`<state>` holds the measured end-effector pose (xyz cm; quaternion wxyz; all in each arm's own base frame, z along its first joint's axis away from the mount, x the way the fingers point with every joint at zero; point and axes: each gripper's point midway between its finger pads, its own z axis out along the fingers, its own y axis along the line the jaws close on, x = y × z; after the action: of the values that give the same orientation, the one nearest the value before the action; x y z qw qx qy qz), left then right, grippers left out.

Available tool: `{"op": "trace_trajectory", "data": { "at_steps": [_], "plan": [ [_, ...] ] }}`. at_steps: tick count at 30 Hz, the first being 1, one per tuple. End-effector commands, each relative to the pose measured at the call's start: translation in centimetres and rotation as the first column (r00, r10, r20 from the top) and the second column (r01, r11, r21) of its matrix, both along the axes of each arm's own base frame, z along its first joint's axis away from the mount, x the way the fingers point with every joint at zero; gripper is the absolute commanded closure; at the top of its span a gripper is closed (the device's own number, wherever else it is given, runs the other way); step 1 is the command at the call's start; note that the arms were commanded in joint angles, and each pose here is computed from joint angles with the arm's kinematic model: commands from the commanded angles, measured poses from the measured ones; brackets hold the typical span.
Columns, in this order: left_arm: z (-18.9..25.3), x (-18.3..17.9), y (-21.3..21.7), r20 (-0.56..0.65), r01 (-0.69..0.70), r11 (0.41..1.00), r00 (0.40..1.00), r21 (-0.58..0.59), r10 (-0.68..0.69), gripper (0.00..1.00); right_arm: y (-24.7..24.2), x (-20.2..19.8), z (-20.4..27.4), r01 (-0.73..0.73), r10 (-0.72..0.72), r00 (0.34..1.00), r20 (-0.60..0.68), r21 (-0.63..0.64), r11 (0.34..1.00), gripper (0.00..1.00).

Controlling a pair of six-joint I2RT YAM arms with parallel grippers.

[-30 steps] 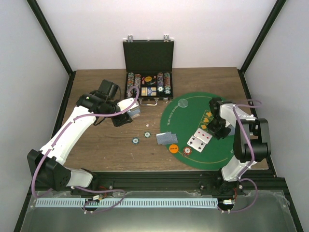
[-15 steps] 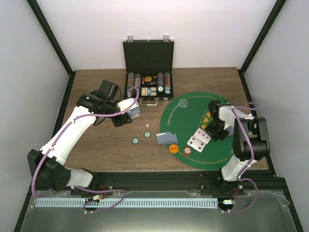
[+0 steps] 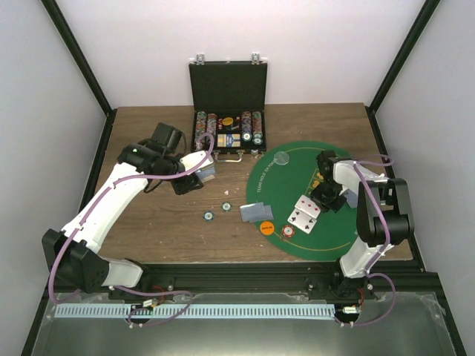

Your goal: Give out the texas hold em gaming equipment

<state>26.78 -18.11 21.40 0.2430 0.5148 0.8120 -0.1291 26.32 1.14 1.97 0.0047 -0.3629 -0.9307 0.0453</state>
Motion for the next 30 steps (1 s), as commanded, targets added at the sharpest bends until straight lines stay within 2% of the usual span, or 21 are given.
{"op": "trace_trajectory", "data": {
  "at_steps": [1, 6, 11, 14, 16, 17, 18, 19, 20, 21, 23, 24, 25, 28, 30],
  "plan": [
    [0.3, 0.3, 0.1, 0.02, -0.007, 1.0, 1.0, -0.008, 0.007, 0.6, 0.6, 1.5, 0.4, -0.014, 0.014, 0.999, 0.029, 0.012, 1.0, 0.99],
    [0.3, 0.3, 0.1, 0.02, -0.007, 1.0, 1.0, -0.009, 0.007, 0.6, -0.1, 1.1, 0.8, 0.001, -0.001, 1.0, 0.015, -0.031, 1.0, 0.99],
    [0.5, 0.2, 0.0, 0.021, -0.002, 1.0, 1.0, -0.014, 0.002, 0.6, -2.4, 1.0, 3.8, 0.053, -0.048, 0.998, 0.037, -0.161, 0.985, 0.96],
    [0.7, 0.1, 0.0, 0.02, 0.006, 1.0, 1.0, -0.016, -0.006, 0.6, -3.0, 2.6, 7.5, 0.059, -0.033, 0.99, 0.138, -0.193, 0.979, 0.93],
    [0.8, 0.0, -0.1, 0.02, 0.011, 1.0, 1.0, -0.018, -0.01, 0.6, -2.5, 4.8, 10.8, -0.009, 0.055, 0.963, 0.264, -0.175, 0.985, 0.92],
    [0.9, -0.1, 0.0, 0.019, 0.013, 1.0, 1.0, -0.018, -0.013, 0.6, -1.5, 6.5, 12.6, -0.098, 0.148, 0.926, 0.346, -0.159, 0.982, 0.9],
    [0.9, -0.2, -0.1, 0.018, 0.018, 1.0, 1.0, -0.018, -0.018, 0.6, 0.6, 8.1, 14.6, -0.232, 0.258, 0.857, 0.447, -0.113, 0.966, 0.9],
    [1.0, -0.3, -0.1, 0.017, 0.022, 1.0, 1.0, -0.019, -0.022, 0.6, 3.6, 9.5, 16.7, -0.393, 0.353, 0.747, 0.563, -0.053, 0.918, 0.84],
    [1.1, -0.3, -0.2, 0.013, 0.025, 0.999, 1.0, -0.022, -0.025, 0.6, 7.8, 9.7, 19.1, -0.581, 0.398, 0.609, 0.686, 0.045, 0.812, 0.72],
    [1.2, -0.4, -0.2, 0.01, 0.028, 0.999, 1.0, -0.027, -0.028, 0.6, 10.7, 9.5, 21.6, -0.693, 0.39, 0.495, 0.776, 0.082, 0.716, 0.62],
    [1.7, -0.5, -0.4, 0.01, 0.037, 0.999, 0.999, -0.039, -0.036, 0.6, 14.1, 9.1, 26.2, -0.799, 0.333, 0.333, 0.882, 0.076, 0.596, 0.46],
    [1.9, -0.6, -0.5, 0.009, 0.042, 0.998, 0.999, -0.043, -0.042, 0.6, 15.6, 8.6, 28.1, -0.832, 0.322, 0.252, 0.913, 0.035, 0.554, 0.3],
    [2.1, -0.8, -0.5, 0.007, 0.047, 0.998, 0.999, -0.046, -0.047, 0.59, 17.0, 7.9, 30.3, -0.855, 0.311, 0.159, 0.937, -0.027, 0.518, 0.03],
    [2.6, -1.2, -0.7, 0.002, 0.063, 0.996, 0.998, -0.057, -0.063, 0.59, 21.6, 4.8, 34.9, -0.935, 0.2, -0.062, 0.978, -0.127, 0.33, 0.0],
    [2.9, -1.5, -0.7, -0.005, 0.071, 0.995, 0.997, -0.065, -0.072, 0.59, 24.3, 2.5, 36.8, -0.969, 0.109, -0.137, 0.985, -0.156, 0.194, 0.0]
  ]
}}
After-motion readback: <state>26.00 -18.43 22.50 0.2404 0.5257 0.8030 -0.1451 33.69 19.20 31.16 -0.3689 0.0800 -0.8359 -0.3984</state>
